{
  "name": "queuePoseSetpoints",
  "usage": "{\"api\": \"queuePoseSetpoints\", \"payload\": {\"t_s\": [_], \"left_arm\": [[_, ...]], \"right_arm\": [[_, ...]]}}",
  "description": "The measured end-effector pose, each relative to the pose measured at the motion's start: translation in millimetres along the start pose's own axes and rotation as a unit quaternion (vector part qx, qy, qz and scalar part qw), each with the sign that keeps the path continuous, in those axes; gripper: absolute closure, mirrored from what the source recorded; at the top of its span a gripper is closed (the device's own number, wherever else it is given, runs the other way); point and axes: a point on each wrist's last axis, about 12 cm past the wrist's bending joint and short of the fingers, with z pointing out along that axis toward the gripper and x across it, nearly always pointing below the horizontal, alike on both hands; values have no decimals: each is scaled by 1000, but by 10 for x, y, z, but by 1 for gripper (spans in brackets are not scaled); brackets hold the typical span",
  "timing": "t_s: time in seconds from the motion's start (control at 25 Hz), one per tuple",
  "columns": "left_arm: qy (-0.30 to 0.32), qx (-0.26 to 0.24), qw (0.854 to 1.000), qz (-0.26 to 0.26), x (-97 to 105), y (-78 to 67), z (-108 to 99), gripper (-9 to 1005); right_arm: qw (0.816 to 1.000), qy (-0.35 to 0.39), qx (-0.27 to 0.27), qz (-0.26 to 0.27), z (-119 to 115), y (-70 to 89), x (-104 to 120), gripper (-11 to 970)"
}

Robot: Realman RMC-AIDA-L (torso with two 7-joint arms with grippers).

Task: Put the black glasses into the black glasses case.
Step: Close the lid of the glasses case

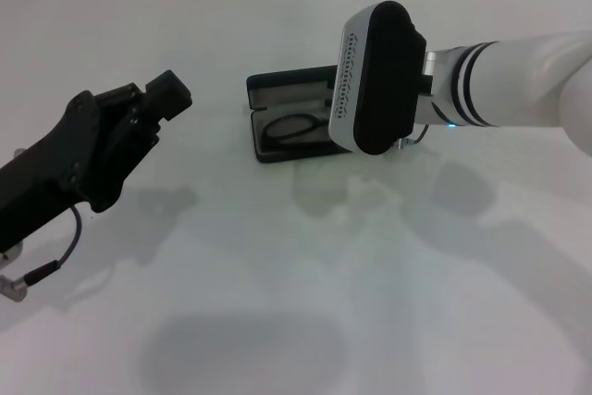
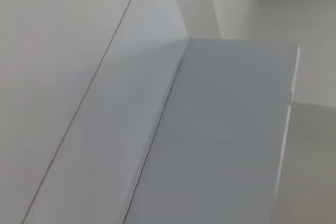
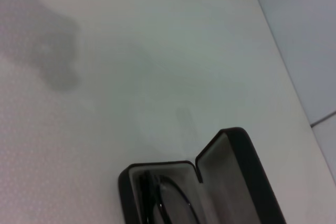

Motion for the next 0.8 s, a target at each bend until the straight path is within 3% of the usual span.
{"api": "queuePoseSetpoints", "payload": {"t_s": [0.32,0.52,0.68,0.8], "left_arm": [[-7,-4,1000,16,-28,17,0,956],[-24,6,998,54,-255,134,66,955],[-31,24,996,84,-587,290,197,955],[-15,33,995,98,-842,467,407,955]], "right_arm": [[999,-22,-9,40,-160,194,27,811],[993,-56,-10,107,-344,307,52,813],[973,-97,-26,209,-527,262,110,814],[939,-160,-69,295,-795,202,300,815]]}}
